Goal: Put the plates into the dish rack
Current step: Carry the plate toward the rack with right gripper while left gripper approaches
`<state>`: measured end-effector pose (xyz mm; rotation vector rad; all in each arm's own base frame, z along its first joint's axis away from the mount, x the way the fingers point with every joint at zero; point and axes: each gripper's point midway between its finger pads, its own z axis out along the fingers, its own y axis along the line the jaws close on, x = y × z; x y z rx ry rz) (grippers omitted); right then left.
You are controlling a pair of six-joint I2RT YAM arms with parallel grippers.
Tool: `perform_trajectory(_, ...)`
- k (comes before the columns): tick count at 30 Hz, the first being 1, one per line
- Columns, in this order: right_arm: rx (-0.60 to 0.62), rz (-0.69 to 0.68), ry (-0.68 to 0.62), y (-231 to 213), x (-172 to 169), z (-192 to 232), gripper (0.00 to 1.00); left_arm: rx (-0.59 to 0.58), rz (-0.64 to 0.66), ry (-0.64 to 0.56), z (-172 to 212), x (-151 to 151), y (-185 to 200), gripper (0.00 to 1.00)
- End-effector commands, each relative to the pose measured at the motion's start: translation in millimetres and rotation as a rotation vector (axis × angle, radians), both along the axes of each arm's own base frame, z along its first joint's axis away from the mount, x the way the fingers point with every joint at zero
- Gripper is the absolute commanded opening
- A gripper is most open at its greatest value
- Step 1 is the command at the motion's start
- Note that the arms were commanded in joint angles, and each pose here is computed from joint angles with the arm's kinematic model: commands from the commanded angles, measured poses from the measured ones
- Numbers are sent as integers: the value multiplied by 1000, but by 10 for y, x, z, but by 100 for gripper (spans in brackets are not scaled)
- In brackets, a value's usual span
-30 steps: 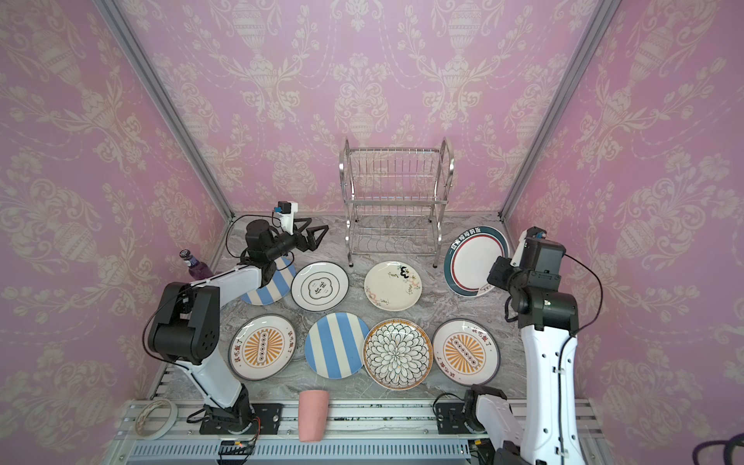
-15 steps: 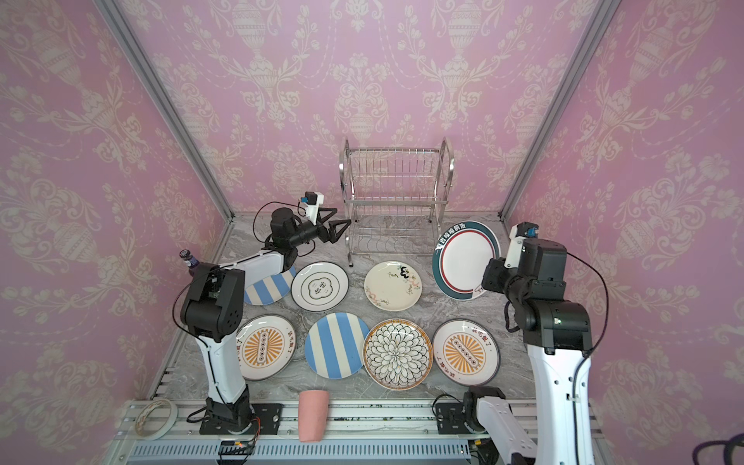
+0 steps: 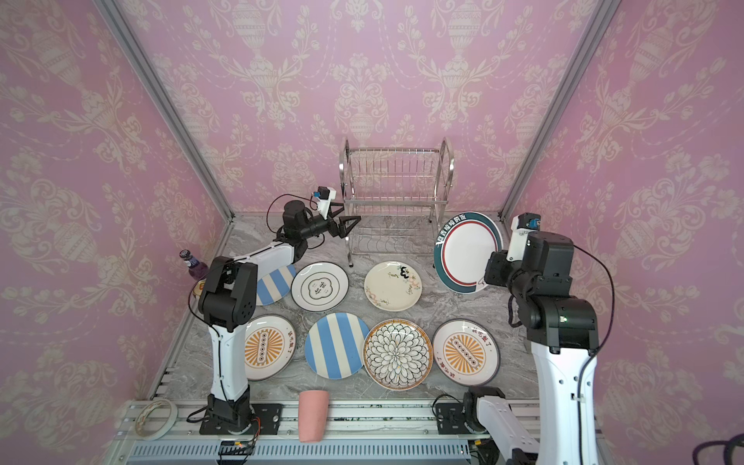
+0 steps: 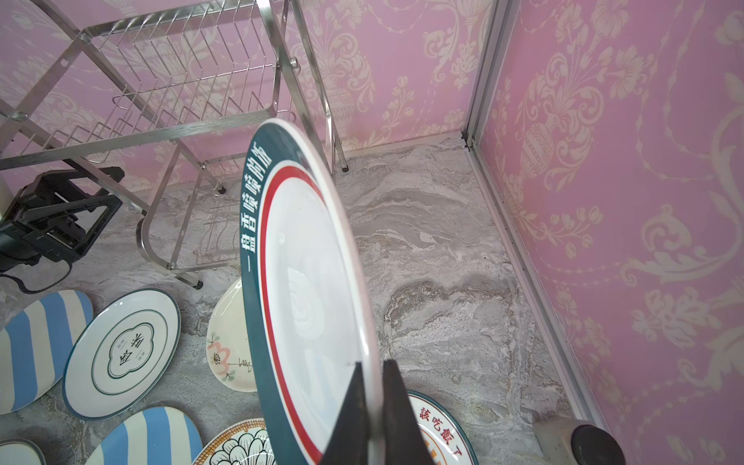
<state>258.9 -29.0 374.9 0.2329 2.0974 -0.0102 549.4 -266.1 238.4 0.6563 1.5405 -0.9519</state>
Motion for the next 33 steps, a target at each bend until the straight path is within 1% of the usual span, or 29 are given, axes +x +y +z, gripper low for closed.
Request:
perform_trajectory(1,-54,3,-113,-28,95,298,0,30,-81,7,-99,-82,-177,99)
perform_trajectory(7,-73,-8,-146,-58,122,434,0,46,-99,4,-102,-225,-246,99)
perform_trajectory(12,-77,16,-157,-30,227,504,0,17,-115,-17,-7,-424,-270,99)
perform_trajectory(18,-88,31,-221,-11,311,779,0,10,-165,-9,23,-687,-389,99)
perform_trajectory(22,-89,60,-275,51,395,1033,0,-20,-190,10,65,-767,-421,99)
perform_trajectory(24,-93,68,-307,71,454,1174,0,-17,-166,13,68,-759,-383,99)
perform_trajectory(26,-94,79,-341,107,526,1316,0,14,-126,20,32,-748,-329,99)
perform_trajectory(30,-99,90,-416,209,738,1546,0,118,3,68,-5,-705,-152,99)
perform_trajectory(33,-136,81,-464,301,935,1687,0,153,92,103,40,-704,43,99)
